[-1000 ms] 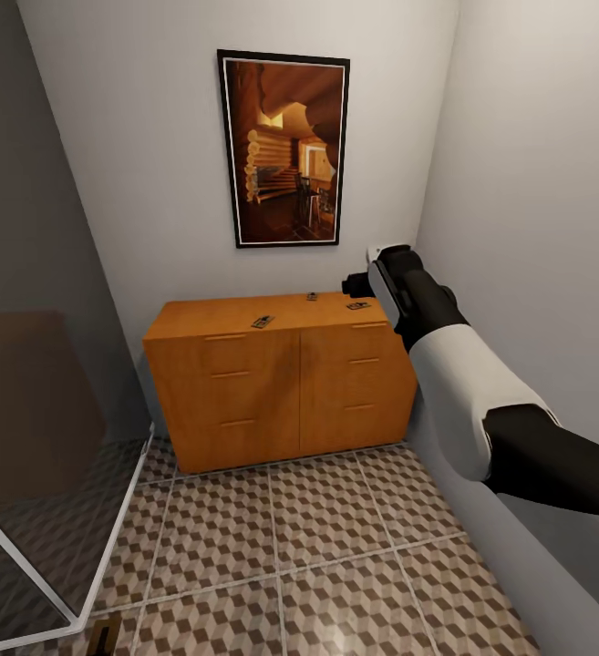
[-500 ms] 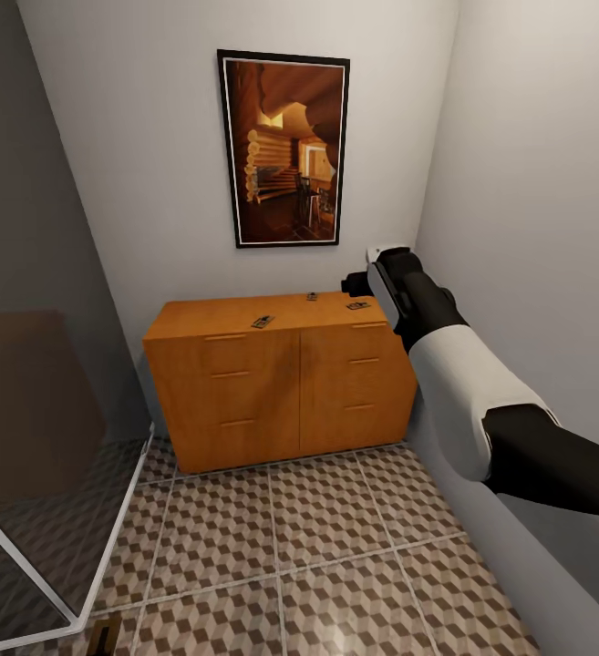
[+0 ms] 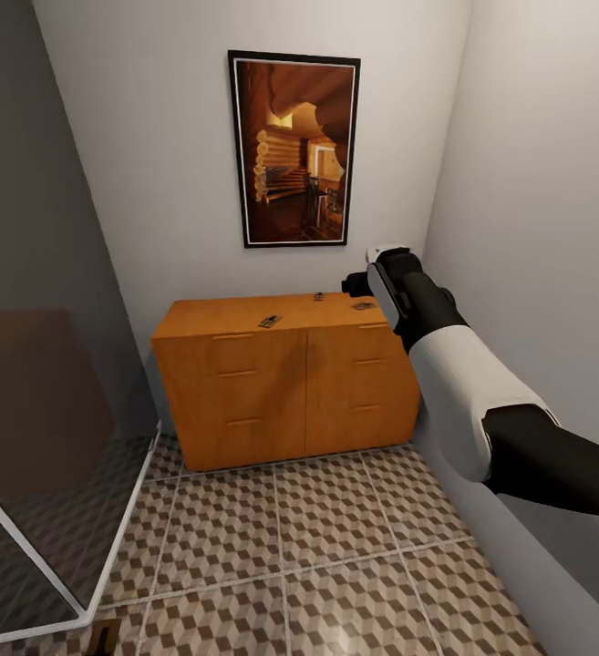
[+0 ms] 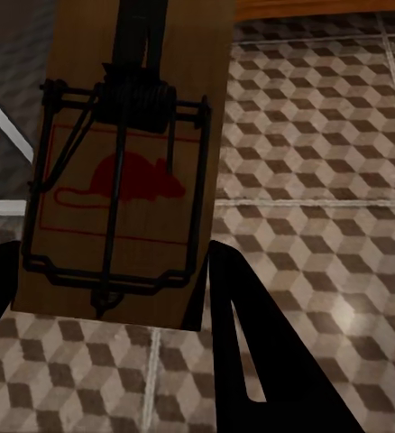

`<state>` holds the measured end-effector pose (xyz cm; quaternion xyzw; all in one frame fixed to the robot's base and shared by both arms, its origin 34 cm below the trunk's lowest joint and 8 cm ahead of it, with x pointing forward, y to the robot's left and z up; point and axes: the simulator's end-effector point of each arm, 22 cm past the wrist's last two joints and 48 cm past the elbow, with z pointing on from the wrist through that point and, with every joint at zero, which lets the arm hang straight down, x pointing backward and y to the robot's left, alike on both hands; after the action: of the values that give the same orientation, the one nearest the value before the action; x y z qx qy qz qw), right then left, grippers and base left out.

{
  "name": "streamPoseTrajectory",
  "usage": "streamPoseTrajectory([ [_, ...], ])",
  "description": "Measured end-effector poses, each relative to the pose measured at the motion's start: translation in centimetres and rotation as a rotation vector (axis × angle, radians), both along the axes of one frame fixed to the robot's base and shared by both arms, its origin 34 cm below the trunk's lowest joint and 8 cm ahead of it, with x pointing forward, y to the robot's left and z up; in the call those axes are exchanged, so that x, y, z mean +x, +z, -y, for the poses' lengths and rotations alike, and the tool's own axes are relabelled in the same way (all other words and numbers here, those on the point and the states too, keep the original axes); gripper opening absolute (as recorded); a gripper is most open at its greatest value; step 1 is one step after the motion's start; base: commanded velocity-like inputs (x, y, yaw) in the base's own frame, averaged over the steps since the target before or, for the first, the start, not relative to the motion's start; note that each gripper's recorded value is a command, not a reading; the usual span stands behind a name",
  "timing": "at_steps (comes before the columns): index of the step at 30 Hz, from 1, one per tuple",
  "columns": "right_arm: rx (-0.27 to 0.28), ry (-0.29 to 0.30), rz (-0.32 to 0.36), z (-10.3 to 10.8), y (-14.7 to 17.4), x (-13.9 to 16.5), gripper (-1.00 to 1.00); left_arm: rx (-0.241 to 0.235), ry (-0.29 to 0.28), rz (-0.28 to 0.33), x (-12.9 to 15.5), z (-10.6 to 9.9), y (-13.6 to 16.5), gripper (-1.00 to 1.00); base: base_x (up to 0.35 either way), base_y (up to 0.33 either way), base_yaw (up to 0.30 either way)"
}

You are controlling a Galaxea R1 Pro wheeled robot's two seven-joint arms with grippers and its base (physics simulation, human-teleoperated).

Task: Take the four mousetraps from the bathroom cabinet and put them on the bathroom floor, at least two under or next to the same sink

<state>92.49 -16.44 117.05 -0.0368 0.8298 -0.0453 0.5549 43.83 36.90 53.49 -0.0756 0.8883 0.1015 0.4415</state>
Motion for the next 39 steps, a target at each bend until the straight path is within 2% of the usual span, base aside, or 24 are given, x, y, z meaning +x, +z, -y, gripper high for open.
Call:
streamPoseTrajectory([
  [9, -0.002, -0.001, 0.0, 0.02, -0.02, 0.0, 1.0, 0.0, 0.0, 0.001, 0.01, -0.01, 0.01, -1.0, 0.0, 0.0, 0.081],
  [39, -0.002, 0.0, 0.001, 0.01, -0.13, 0.03, 1.0, 0.0, 0.0, 0.0, 0.0, -0.01, 0.01, -1.0, 0.0, 0.0, 0.253],
])
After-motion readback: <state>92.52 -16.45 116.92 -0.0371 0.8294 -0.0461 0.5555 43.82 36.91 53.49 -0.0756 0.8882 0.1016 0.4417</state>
